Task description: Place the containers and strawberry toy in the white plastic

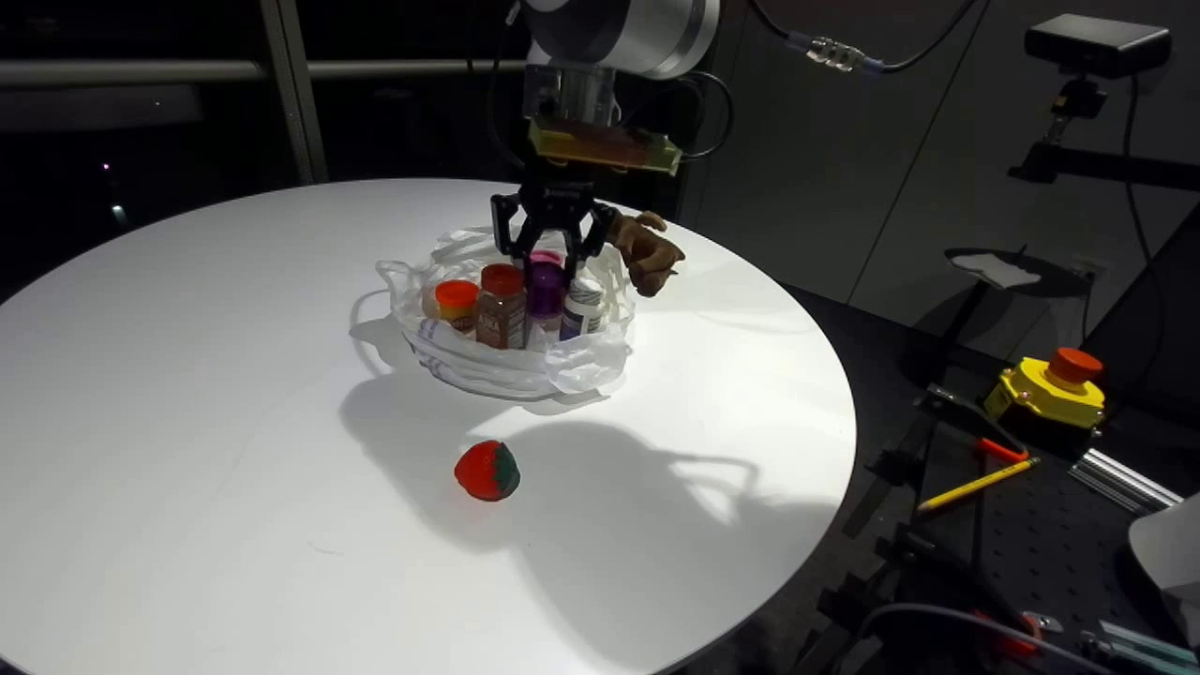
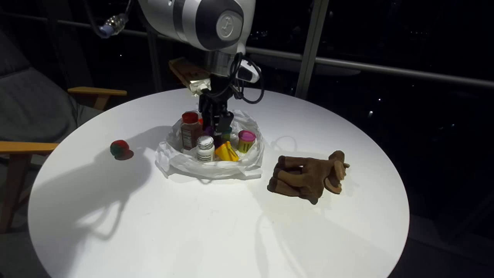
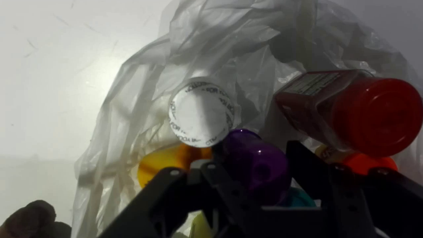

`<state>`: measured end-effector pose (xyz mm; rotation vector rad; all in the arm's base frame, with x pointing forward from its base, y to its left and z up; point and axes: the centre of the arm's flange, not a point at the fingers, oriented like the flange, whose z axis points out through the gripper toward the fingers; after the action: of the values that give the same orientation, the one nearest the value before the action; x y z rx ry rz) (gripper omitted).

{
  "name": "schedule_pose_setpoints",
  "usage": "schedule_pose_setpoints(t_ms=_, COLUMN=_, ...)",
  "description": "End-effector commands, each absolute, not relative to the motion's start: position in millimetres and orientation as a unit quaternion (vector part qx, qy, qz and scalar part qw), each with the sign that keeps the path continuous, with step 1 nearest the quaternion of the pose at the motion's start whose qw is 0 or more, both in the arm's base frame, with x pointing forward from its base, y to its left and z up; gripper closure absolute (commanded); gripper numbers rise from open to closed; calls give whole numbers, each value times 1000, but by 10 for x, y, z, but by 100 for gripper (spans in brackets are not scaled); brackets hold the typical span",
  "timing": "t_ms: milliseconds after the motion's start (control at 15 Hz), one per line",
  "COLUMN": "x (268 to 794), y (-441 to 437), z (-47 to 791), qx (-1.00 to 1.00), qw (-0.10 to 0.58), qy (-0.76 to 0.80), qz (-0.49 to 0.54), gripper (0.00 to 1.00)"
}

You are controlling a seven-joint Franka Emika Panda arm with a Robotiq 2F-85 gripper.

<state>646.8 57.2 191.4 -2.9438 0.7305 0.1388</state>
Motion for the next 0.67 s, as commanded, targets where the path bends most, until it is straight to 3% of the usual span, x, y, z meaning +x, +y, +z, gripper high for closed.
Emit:
schedule_pose_setpoints(t_ms=0, x=6627, y=593, z=1803, qx=-971, qw=46, qy=231, qz=38, gripper=73)
schedule_pose_setpoints(t_ms=200, x=6662, y=550, z=1781, qx=-971, qw=47, qy=233, qz=39, gripper=73)
schedule_pose_setpoints(t_ms=267, x=6668, y=545, z=1852, qx=-971, qw=46, qy=232, qz=33, gripper=23)
schedule_pose_setpoints(t_ms=333, x=6664, y=546, z=1915, qx=-971, qw=46, qy=233, qz=28, gripper=23)
schedule_pose_setpoints(t_ms=533, x=6619, y=595, z=2357, qx=-965, qw=43, qy=258, qz=-6, gripper=1)
schedule_pose_setpoints(t_ms=600, x=6599, y=644, z=2543, qx=-964, qw=45, qy=260, qz=-22, gripper=0)
